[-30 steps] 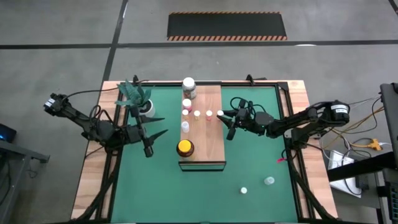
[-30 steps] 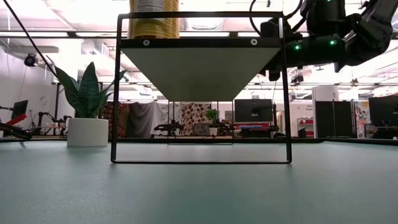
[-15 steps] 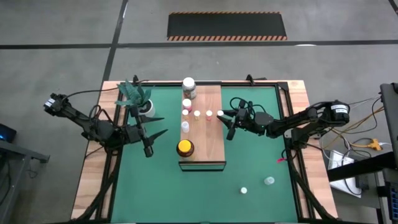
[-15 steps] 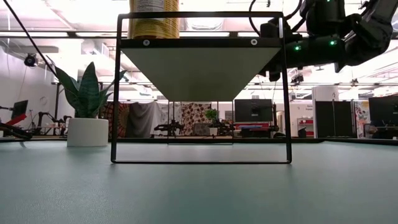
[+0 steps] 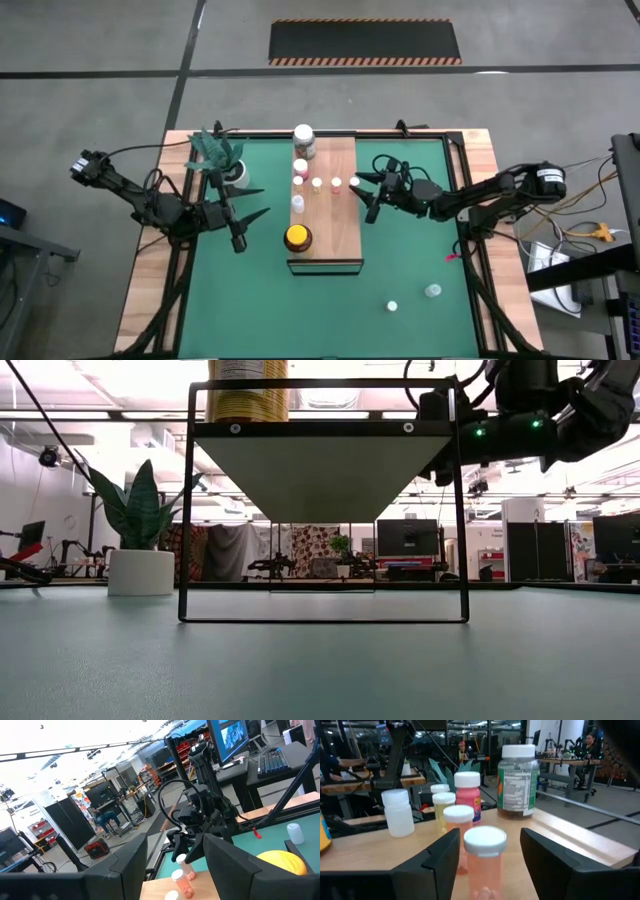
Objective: Pick and place medicine bottles onto shelf by color
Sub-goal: Put the orange pill bottle on the shelf
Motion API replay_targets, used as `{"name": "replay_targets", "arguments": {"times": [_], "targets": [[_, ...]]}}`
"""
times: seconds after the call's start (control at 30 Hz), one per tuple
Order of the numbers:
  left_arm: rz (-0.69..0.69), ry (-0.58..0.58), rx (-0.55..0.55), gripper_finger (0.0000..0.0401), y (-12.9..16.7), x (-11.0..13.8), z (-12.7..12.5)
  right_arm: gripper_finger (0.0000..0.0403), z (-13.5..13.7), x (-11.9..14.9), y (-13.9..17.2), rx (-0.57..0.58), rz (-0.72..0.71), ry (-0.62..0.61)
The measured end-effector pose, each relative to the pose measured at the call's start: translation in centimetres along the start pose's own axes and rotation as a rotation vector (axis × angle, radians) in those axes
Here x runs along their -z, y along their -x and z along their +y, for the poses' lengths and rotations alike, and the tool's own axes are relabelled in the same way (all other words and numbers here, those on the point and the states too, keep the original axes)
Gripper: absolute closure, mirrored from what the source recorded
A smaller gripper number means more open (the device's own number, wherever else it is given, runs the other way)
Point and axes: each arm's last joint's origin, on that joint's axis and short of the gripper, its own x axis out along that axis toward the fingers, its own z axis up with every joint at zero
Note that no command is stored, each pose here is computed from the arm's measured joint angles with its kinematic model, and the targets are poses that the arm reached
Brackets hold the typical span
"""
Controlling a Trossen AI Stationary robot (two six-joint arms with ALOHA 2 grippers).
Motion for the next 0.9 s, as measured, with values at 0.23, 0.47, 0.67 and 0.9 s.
{"name": "replay_targets", "arguments": {"times": [0.23, 0.47, 0.67, 0.9], "targets": [[0.0, 0.0, 0.0, 0.0223, 0.0, 0.0, 0.0, 0.0202, -0.1, -1.0, 0.5, -0.001, -0.007, -0.015], [0.015, -0.017, 0.009, 0.0223, -0.4, 0.2, -0.6, 0.0202, 0.2, -2.7, 1.6, -0.029, -0.037, -0.065], [0.043, -0.052, 0.025, 0.0223, -1.1, 0.7, -1.8, 0.0202, 1.5, -5.0, 3.6, -0.113, -0.097, -0.094], [0.062, -0.049, 0.037, 0.0223, -1.6, 1.0, -2.5, 0.0202, 4.5, -7.0, 4.9, -0.257, 0.023, -0.099]]}}
